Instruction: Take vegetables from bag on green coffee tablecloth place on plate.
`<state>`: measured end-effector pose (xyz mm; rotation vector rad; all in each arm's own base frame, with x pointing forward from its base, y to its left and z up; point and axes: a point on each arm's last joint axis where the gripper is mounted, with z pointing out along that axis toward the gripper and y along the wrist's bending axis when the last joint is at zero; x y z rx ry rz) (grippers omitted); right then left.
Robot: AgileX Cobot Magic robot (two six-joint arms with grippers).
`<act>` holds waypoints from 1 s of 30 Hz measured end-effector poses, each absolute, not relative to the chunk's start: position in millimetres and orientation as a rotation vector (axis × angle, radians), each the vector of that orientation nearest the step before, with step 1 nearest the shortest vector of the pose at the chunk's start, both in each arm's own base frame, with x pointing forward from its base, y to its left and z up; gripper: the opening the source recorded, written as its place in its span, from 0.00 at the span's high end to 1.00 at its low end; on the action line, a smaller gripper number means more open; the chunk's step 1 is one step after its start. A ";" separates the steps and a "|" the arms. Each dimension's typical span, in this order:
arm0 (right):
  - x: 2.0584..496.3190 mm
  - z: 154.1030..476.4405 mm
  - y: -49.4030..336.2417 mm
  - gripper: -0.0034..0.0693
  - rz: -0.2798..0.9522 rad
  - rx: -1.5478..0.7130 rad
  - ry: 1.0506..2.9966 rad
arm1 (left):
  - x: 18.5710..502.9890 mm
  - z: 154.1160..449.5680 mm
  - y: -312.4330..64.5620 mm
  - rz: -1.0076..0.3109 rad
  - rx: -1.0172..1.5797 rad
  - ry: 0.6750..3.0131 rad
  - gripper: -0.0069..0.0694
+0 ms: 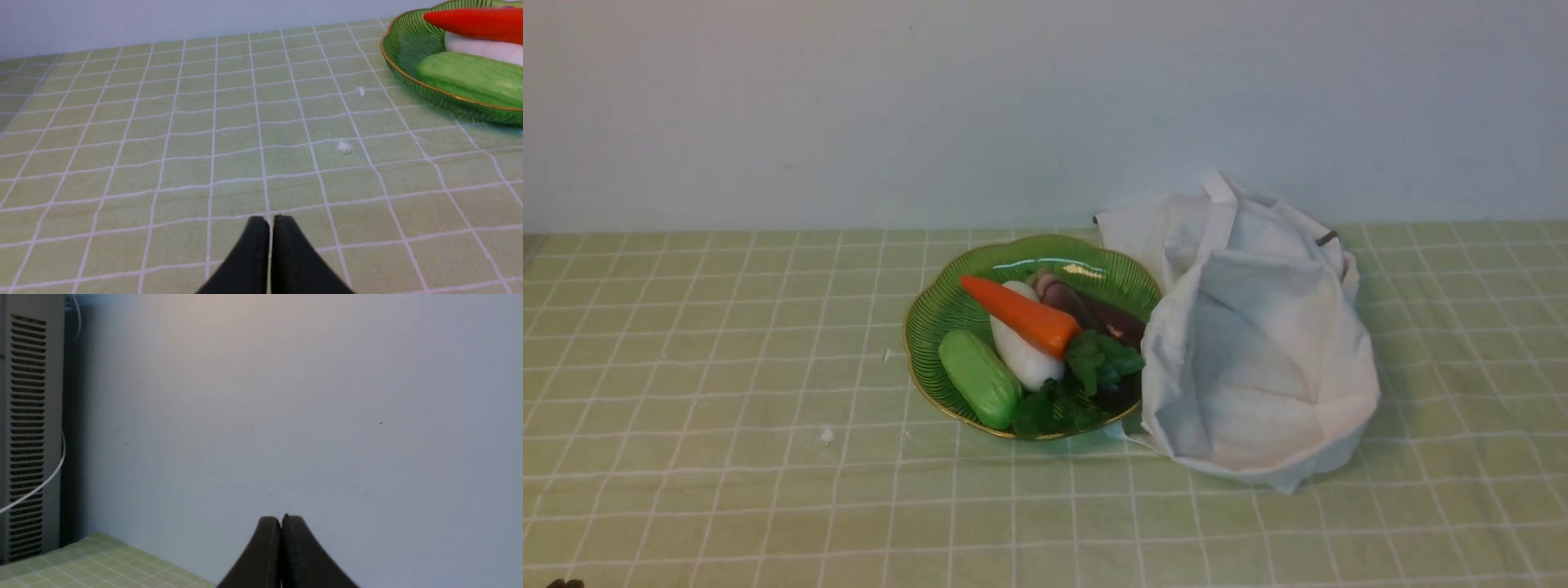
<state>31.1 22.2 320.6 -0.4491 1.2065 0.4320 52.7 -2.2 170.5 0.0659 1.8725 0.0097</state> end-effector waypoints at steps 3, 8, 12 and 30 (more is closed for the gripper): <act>31.3 319.6 22.5 0.97 0.432 -0.454 1.216 | 52.7 170.5 -2.2 0.010 0.066 1.872 0.92; 31.4 318.8 22.8 0.97 0.432 -0.459 1.224 | 52.7 170.5 -2.1 0.011 0.067 1.872 0.92; 31.4 318.7 22.8 0.97 0.432 -0.459 1.225 | 52.7 170.5 -2.1 0.011 0.067 1.872 0.92; 59.7 216.9 22.3 0.97 0.276 -0.287 1.554 | 52.7 170.5 -2.1 0.011 0.067 1.872 0.92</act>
